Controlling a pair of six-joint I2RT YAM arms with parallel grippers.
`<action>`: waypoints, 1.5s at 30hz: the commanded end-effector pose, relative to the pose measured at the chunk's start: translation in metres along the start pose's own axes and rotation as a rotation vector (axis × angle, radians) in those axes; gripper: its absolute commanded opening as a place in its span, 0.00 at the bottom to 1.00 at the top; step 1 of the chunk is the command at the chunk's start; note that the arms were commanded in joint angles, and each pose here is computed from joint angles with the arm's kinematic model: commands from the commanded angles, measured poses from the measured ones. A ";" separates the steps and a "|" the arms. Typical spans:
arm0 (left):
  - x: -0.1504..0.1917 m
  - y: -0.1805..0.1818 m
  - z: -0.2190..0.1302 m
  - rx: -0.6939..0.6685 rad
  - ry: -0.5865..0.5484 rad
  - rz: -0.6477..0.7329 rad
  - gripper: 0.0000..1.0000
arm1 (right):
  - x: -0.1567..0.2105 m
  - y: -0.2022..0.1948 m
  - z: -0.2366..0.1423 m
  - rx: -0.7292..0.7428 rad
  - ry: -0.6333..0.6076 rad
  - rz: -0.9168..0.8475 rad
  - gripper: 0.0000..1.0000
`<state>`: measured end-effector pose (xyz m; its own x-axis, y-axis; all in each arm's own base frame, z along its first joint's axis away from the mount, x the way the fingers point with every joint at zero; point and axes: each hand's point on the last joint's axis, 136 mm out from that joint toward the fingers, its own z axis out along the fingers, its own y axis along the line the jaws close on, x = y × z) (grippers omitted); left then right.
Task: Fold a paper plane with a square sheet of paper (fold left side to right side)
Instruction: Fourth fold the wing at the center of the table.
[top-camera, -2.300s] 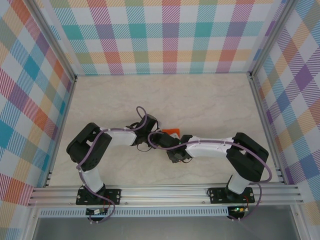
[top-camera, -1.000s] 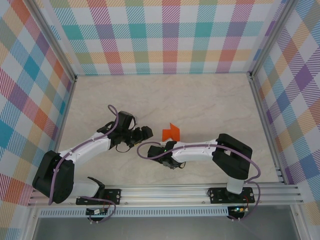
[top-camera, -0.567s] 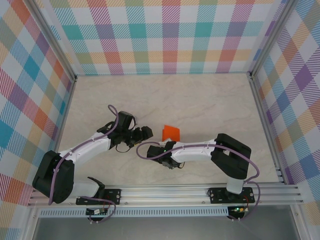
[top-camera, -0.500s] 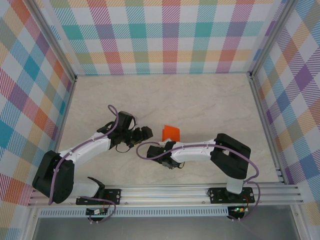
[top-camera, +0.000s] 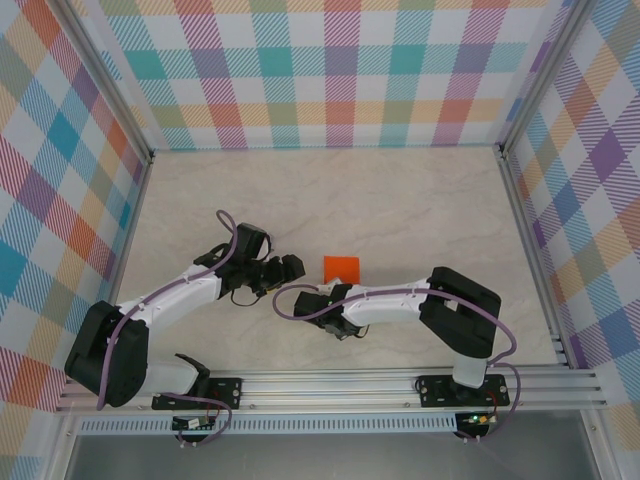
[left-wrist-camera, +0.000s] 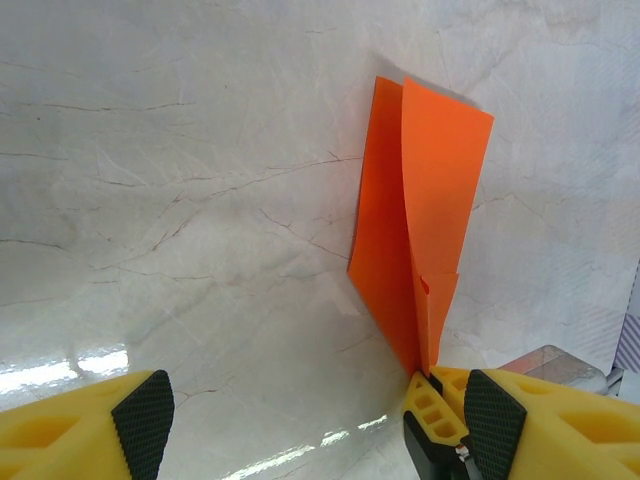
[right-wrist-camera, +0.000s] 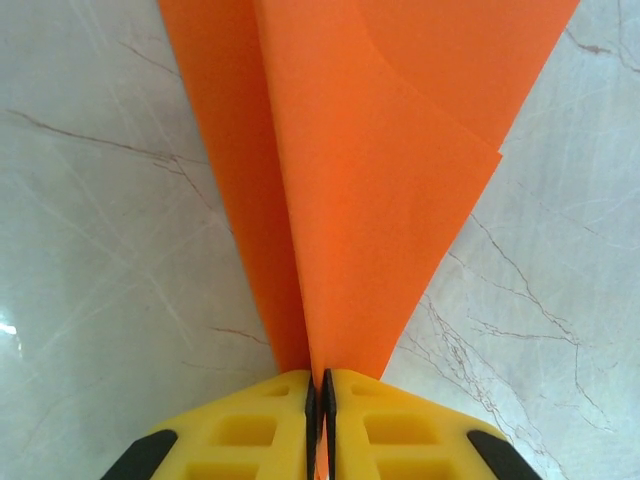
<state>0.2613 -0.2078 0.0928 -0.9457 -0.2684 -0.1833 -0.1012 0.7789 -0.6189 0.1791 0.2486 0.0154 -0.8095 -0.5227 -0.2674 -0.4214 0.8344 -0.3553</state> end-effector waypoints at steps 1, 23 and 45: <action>-0.006 -0.004 -0.007 0.005 -0.017 0.007 0.79 | 0.006 0.003 0.001 -0.059 0.016 0.011 0.12; 0.017 -0.032 0.029 0.113 0.115 0.084 0.75 | -0.003 0.010 -0.002 -0.353 -0.016 0.067 0.12; 0.032 -0.069 0.083 0.140 0.224 0.129 0.50 | -0.010 0.005 -0.002 -0.680 -0.015 0.199 0.11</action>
<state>0.2620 -0.3067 0.0618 -0.9936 -0.0438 -0.1039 0.0396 0.7271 -0.6854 0.1875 0.2524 0.0151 -0.8950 -0.3487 -0.2781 -0.4221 0.8637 0.2754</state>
